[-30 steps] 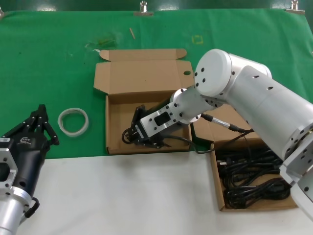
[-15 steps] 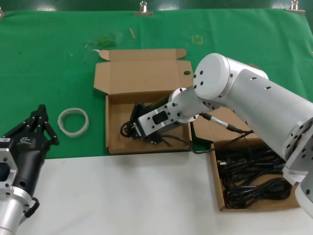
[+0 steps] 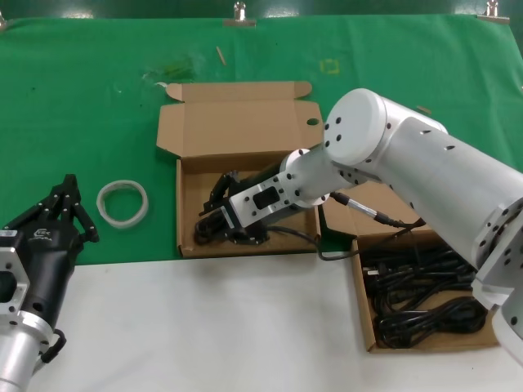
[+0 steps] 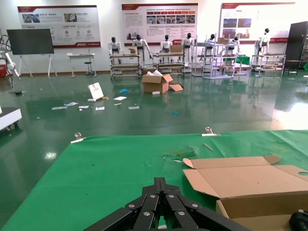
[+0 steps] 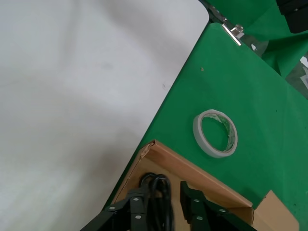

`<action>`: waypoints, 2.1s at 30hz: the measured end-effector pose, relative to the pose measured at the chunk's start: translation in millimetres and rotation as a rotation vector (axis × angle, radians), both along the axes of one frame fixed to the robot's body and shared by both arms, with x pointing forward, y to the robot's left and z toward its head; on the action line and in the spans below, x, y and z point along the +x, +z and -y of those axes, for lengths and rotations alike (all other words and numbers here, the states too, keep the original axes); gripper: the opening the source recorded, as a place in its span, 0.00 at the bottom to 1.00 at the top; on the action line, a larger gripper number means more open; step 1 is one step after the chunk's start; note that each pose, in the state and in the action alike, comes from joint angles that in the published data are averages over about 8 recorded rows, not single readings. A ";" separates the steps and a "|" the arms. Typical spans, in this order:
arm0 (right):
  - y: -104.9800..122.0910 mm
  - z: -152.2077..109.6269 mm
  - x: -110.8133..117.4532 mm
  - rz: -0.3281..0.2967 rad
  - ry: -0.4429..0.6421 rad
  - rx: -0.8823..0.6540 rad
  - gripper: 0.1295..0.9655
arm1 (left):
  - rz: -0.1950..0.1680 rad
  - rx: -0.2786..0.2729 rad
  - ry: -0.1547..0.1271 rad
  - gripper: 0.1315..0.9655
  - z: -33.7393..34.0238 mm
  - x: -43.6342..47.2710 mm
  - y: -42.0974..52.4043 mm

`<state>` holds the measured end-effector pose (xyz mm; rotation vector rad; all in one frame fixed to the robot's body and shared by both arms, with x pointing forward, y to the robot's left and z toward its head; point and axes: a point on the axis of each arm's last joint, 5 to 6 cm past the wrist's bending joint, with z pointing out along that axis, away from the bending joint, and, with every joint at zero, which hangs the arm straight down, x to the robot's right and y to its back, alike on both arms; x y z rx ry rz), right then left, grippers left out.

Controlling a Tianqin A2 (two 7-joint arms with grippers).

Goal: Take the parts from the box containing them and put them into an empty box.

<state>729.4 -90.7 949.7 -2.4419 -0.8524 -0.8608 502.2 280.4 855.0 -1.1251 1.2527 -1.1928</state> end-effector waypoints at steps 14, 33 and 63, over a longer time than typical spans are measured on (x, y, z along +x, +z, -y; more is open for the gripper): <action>20.6 26.7 5.3 -0.039 -0.055 0.159 0.35 | 0.000 0.000 0.000 0.01 0.0 0.0 0.0; 6.1 88.4 -14.1 -0.084 -0.188 0.507 0.78 | 0.000 0.000 0.000 0.01 0.0 0.0 0.0; -46.5 94.1 -59.7 -0.084 -0.448 0.835 1.00 | 0.000 0.000 0.000 0.36 0.0 0.0 0.0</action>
